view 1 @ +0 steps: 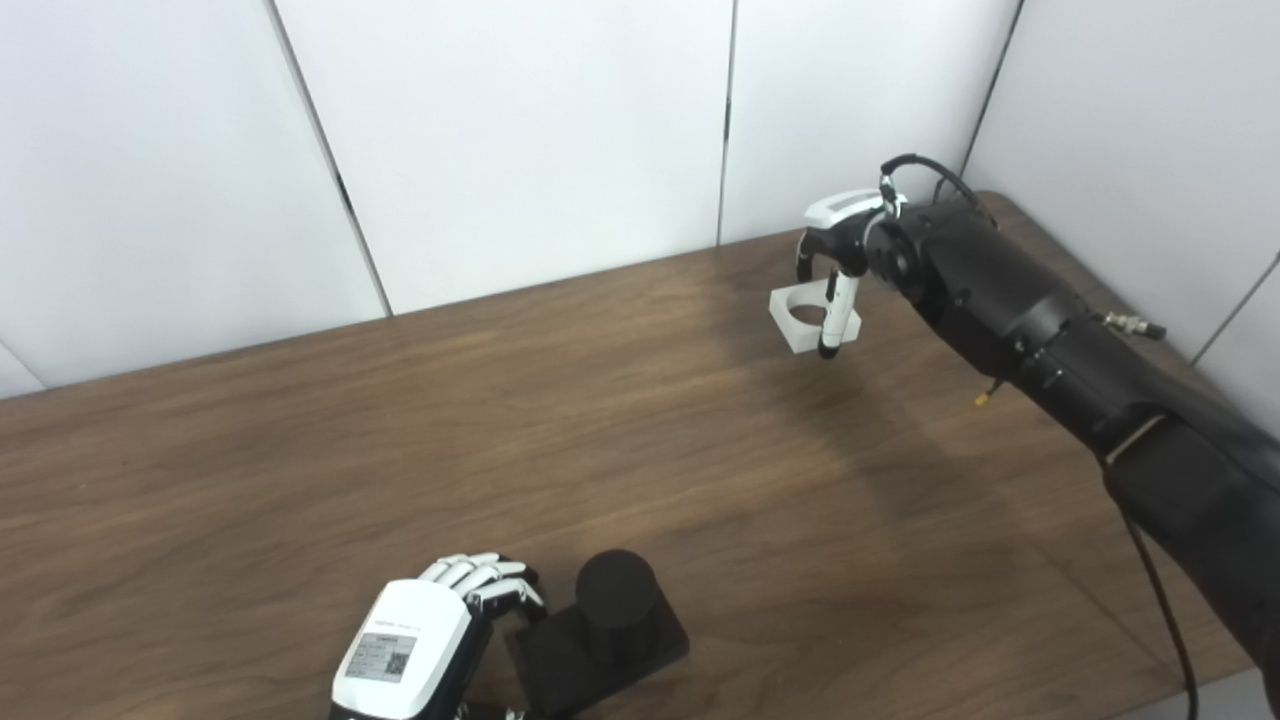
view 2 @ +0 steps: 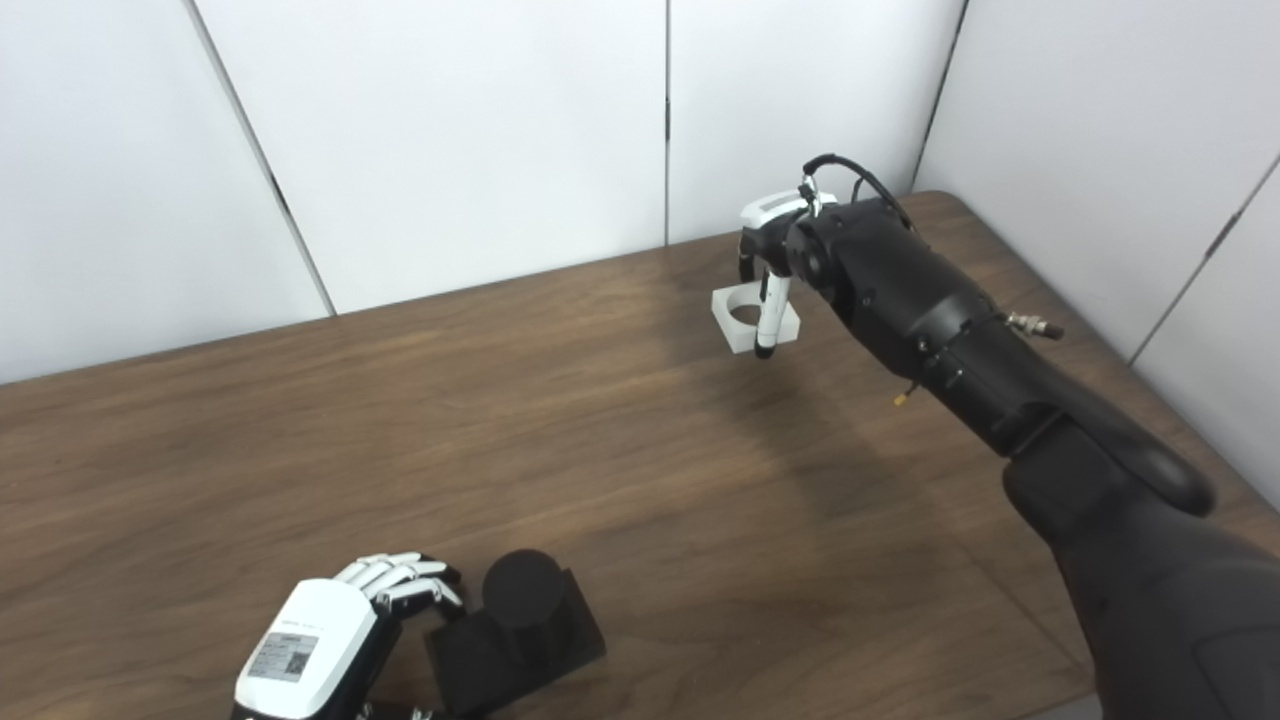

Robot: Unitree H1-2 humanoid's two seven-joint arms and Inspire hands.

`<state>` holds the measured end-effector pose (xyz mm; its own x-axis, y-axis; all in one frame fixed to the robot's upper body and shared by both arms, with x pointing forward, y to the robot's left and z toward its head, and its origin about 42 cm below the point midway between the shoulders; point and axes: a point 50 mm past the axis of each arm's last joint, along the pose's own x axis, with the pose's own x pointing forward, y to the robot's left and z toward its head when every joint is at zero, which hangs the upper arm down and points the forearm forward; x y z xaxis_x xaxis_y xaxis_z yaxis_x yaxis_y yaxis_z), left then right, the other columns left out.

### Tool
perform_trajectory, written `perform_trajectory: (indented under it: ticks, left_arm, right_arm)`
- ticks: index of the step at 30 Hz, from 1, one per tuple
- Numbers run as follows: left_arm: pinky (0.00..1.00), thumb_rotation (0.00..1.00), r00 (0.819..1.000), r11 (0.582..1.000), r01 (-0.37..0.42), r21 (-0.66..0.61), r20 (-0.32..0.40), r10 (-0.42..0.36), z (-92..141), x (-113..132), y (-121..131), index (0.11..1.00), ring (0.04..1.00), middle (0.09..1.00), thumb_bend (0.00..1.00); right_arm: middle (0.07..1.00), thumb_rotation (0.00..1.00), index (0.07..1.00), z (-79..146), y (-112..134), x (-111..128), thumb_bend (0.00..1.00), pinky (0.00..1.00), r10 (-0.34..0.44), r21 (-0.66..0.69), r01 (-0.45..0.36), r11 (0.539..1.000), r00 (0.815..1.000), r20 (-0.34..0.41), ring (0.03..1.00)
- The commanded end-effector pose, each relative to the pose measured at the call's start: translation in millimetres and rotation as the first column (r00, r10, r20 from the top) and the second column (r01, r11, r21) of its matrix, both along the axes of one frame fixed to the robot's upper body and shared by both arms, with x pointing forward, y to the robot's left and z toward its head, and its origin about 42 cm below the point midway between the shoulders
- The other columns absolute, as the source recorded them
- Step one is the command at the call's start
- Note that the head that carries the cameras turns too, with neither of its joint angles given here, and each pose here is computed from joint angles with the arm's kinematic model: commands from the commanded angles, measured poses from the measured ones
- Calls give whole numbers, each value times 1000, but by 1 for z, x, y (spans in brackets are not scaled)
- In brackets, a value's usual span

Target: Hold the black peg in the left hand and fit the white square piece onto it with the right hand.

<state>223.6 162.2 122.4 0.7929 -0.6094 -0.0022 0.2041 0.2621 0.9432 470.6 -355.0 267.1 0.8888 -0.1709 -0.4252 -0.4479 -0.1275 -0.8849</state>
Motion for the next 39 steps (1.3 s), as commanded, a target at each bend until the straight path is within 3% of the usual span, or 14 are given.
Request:
perform_trajectory:
  ticks: [1, 5, 19, 31, 32, 33, 35, 39]
  left_arm:
    - [802, 54, 997, 992, 22, 123, -77, -12, -19, -9, 0, 488, 796, 753, 519]
    - [798, 54, 997, 993, 20, 118, -76, -11, -18, -9, 0, 488, 792, 750, 519]
    - [802, 54, 997, 992, 13, 126, -78, -3, -16, -9, -1, 488, 797, 754, 519]
    - [805, 54, 997, 993, 5, 122, -76, 4, -14, -8, -1, 488, 799, 757, 519]
    - [805, 54, 997, 993, 4, 122, -75, 5, -14, -8, -1, 488, 797, 755, 519]
    - [805, 54, 997, 992, 4, 123, -75, 5, -13, -8, -1, 488, 797, 755, 519]
    - [802, 54, 997, 992, 4, 126, -75, 5, -14, -8, -1, 488, 797, 756, 519]
    - [803, 54, 997, 992, 4, 127, -74, 5, -14, -8, 0, 488, 799, 757, 519]
  right_arm:
    - [948, 249, 731, 24, -1, 8, 914, 970, 19, 4, -20, 1000, 995, 101, 1000]
    - [924, 202, 655, 21, -2, 7, 862, 925, 35, 22, -38, 999, 992, 117, 985]
    - [936, 187, 687, 1, -3, 1, 856, 909, 40, 10, -41, 999, 995, 95, 977]
    - [916, 166, 652, -5, -6, -2, 851, 883, 55, 21, -58, 998, 992, 111, 960]
    - [901, 148, 620, -6, -7, -3, 828, 859, 68, 27, -71, 997, 990, 123, 947]
    - [886, 142, 557, -7, -8, -3, 680, 845, 79, 33, -84, 996, 988, 135, 935]
    - [850, 134, 501, -8, -10, -4, 555, 819, 91, 47, -100, 994, 984, 154, 911]
    - [819, 129, 487, -8, -13, -4, 523, 813, 101, 51, -111, 992, 982, 162, 892]
